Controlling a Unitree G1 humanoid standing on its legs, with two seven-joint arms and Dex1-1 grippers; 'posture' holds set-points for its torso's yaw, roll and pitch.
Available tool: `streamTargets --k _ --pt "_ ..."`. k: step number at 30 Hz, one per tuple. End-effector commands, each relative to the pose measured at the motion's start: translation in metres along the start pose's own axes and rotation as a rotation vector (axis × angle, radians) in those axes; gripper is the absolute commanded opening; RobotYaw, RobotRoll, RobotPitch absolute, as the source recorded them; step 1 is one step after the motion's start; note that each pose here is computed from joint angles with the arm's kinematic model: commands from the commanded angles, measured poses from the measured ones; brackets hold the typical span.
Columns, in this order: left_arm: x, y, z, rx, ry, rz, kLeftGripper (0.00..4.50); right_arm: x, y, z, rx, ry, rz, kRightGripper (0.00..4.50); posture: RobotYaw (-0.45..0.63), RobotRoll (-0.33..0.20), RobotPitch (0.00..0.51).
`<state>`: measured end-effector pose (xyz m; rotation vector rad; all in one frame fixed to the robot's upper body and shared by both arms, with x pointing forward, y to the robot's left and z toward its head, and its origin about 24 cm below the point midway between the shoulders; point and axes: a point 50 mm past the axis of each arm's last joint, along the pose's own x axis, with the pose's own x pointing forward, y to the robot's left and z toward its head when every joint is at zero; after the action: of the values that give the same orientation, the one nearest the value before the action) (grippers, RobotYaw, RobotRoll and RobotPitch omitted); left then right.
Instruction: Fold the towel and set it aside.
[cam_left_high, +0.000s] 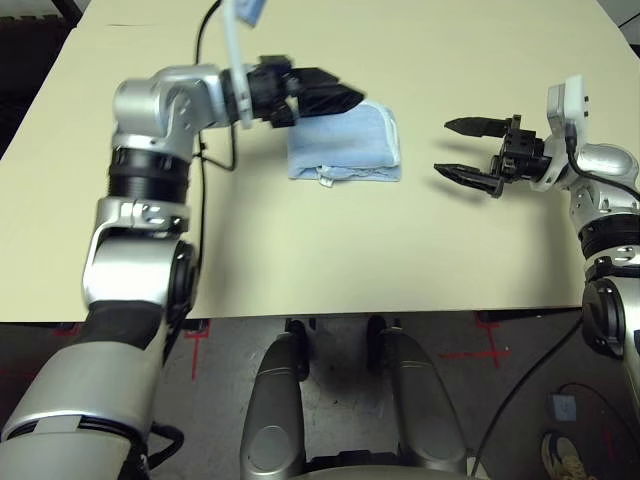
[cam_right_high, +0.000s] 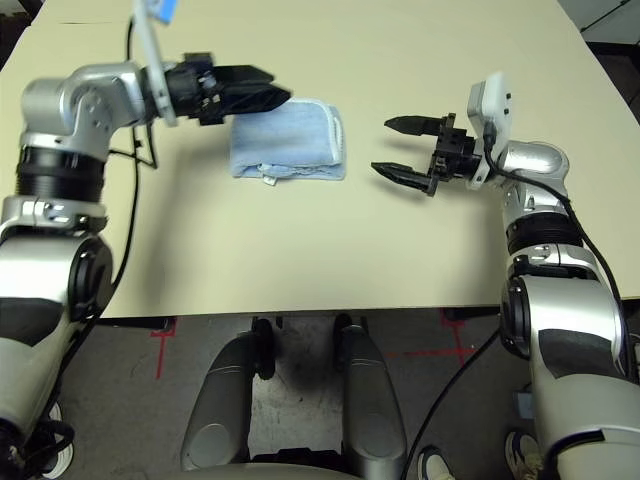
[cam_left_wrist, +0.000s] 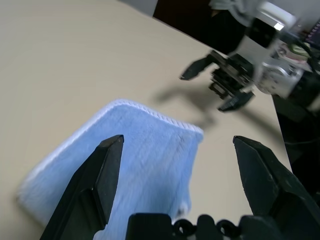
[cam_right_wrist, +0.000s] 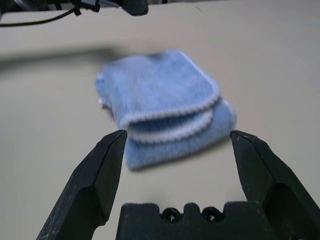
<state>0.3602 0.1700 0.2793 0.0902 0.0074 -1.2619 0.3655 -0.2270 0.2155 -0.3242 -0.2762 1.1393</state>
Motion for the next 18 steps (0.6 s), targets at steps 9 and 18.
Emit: streamTargets --k 9,18 --pt "-0.025 0.007 -0.022 0.325 0.121 -0.08 4.5 0.004 0.002 -0.002 0.015 0.003 0.04 1.95 0.0 0.0 0.293" --pt "-0.019 0.01 -0.029 0.439 0.101 -0.11 4.32 0.005 0.004 -0.001 0.019 -0.006 0.064 0.01 -0.02 0.0 0.287"
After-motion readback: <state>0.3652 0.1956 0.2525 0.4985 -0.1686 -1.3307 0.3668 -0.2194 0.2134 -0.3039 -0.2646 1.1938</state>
